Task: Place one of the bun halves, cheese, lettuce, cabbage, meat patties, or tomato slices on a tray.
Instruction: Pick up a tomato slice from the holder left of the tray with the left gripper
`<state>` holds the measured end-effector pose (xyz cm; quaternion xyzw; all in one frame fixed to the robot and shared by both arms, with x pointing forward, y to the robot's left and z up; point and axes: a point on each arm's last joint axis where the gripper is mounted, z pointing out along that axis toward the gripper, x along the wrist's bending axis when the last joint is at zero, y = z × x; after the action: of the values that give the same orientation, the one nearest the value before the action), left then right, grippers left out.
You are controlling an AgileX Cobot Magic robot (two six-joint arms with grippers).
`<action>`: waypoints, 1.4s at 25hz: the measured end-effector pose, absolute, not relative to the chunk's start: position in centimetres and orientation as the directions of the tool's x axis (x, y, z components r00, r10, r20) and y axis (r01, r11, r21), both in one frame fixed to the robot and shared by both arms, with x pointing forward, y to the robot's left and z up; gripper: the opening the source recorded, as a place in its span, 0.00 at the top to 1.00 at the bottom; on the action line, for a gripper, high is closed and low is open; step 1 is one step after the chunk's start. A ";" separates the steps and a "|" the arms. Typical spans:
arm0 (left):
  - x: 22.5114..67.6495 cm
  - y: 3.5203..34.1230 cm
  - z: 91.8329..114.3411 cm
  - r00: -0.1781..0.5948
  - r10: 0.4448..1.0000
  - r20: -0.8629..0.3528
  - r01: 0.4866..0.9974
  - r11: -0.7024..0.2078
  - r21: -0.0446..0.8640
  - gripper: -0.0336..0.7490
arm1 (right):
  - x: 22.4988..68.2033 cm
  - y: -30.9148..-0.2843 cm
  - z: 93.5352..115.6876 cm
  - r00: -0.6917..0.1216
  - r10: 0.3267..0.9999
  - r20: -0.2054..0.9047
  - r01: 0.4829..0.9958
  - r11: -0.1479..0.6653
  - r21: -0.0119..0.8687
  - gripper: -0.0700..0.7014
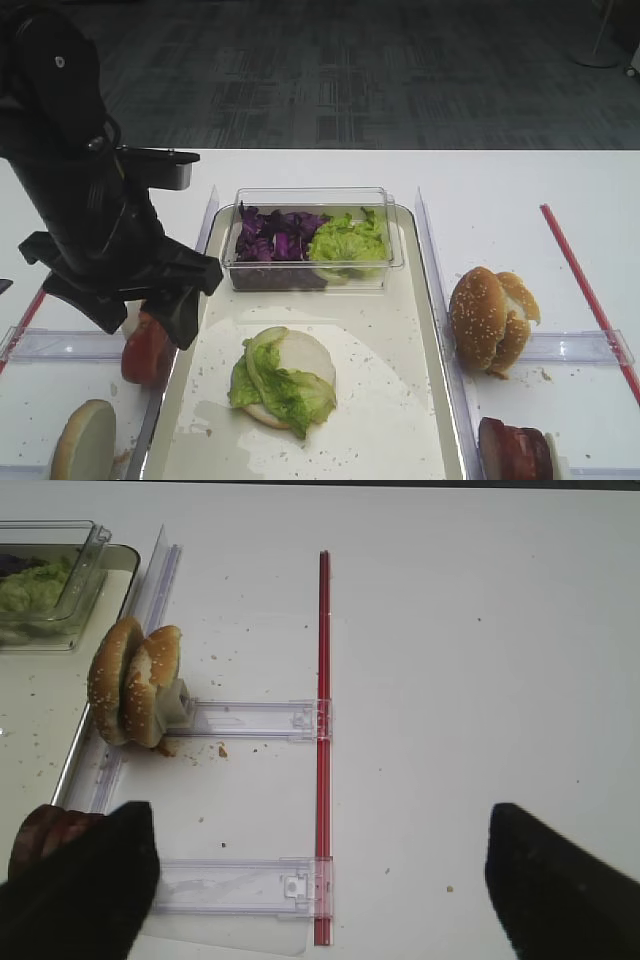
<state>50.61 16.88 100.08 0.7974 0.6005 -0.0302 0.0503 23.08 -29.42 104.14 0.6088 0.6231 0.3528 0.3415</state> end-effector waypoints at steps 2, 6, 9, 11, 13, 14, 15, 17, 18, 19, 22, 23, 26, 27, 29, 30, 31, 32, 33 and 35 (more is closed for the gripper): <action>50.7 16.8 100.1 0.259 0.960 -0.111 0.966 -0.254 0.053 0.33 | 23.1 -29.4 104.1 -0.026 1.000 0.004 0.518 0.010 0.855 0.03; 51.0 16.7 100.1 0.231 0.966 -0.117 0.972 -0.223 0.080 0.35 | 23.1 -29.4 104.1 -0.026 1.000 0.004 0.518 0.010 0.855 0.03; 51.4 16.5 99.7 0.211 0.971 -0.116 0.976 -0.204 0.070 0.39 | 23.1 -29.4 104.1 -0.026 1.000 0.004 0.518 0.010 0.855 0.03; 52.0 16.3 99.3 0.206 0.972 -0.114 0.978 -0.201 0.055 0.40 | 23.1 -29.4 104.1 -0.026 1.000 0.004 0.518 0.010 0.855 0.03; 52.6 16.0 99.1 0.203 0.973 -0.112 0.979 -0.199 0.045 0.41 | 23.1 -29.4 104.1 -0.026 1.000 0.004 0.518 0.010 0.855 0.03; 53.0 15.8 99.1 0.203 0.973 -0.112 0.979 -0.199 0.045 0.41 | 23.1 -29.4 104.1 -0.026 1.000 0.004 0.518 0.010 0.855 0.03; 53.3 15.7 99.2 0.204 0.973 -0.112 0.979 -0.200 0.041 0.42 | 23.1 -29.4 104.1 -0.026 1.000 0.004 0.518 0.010 0.855 0.03; 53.7 15.5 99.3 0.206 0.972 -0.109 0.978 -0.204 0.033 0.42 | 23.1 -29.4 104.1 -0.026 1.000 0.004 0.518 0.010 0.855 0.03; 53.9 15.4 99.4 0.207 0.973 -0.106 0.978 -0.206 0.026 0.42 | 23.1 -29.4 104.1 -0.026 1.000 0.004 0.518 0.010 0.855 0.03; 54.1 15.3 99.3 0.207 0.973 -0.103 0.978 -0.206 0.019 0.42 | 23.1 -29.4 104.1 -0.025 1.000 0.006 0.518 0.008 0.855 0.03; 54.2 15.3 99.0 0.205 0.974 -0.093 0.979 -0.206 0.000 0.42 | 23.1 -29.4 104.1 -0.025 1.000 0.006 0.518 0.008 0.855 0.03; 54.2 15.4 99.0 0.206 0.975 -0.085 0.978 -0.208 -0.007 0.42 | 23.1 -29.4 104.1 -0.025 1.000 0.006 0.518 0.008 0.855 0.03; 54.1 15.6 98.9 0.205 0.976 -0.072 0.978 -0.208 -0.022 0.42 | 23.1 -29.4 104.1 -0.025 1.000 0.006 0.518 0.008 0.855 0.03; 54.1 15.7 98.9 0.198 0.978 -0.071 0.979 -0.200 -0.027 0.42 | 23.1 -29.4 104.1 -0.025 1.000 0.006 0.518 0.008 0.855 0.03; 54.1 15.7 98.9 0.188 0.980 -0.068 0.981 -0.191 -0.033 0.42 | 23.1 -29.4 104.1 -0.025 1.000 0.006 0.518 0.008 0.855 0.03; 54.1 15.7 98.9 0.186 0.980 -0.067 0.981 -0.189 -0.036 0.42 | 23.1 -29.4 104.1 -0.025 1.000 0.006 0.518 0.008 0.855 0.03; 54.1 15.7 98.8 0.183 0.981 -0.066 0.982 -0.186 -0.040 0.42 | 23.1 -29.4 104.1 -0.025 1.000 0.006 0.518 0.008 0.855 0.03; 54.1 15.7 98.5 0.182 0.981 -0.064 0.981 -0.186 -0.054 0.42 | 23.1 -29.4 104.1 -0.025 1.000 0.006 0.518 0.008 0.855 0.03; 54.2 15.7 98.1 0.182 0.981 -0.061 0.980 -0.186 -0.067 0.42 | 23.1 -29.4 104.1 -0.025 1.000 0.006 0.518 0.008 0.855 0.03; 54.3 15.6 97.5 0.178 0.982 -0.058 0.979 -0.183 -0.089 0.42 | 23.1 -29.4 104.1 -0.025 1.000 0.006 0.518 0.008 0.855 0.03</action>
<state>54.26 15.60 97.50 0.7674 0.6390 -0.0509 -0.0159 23.08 -29.42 104.14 0.6093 0.6226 0.3531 0.3412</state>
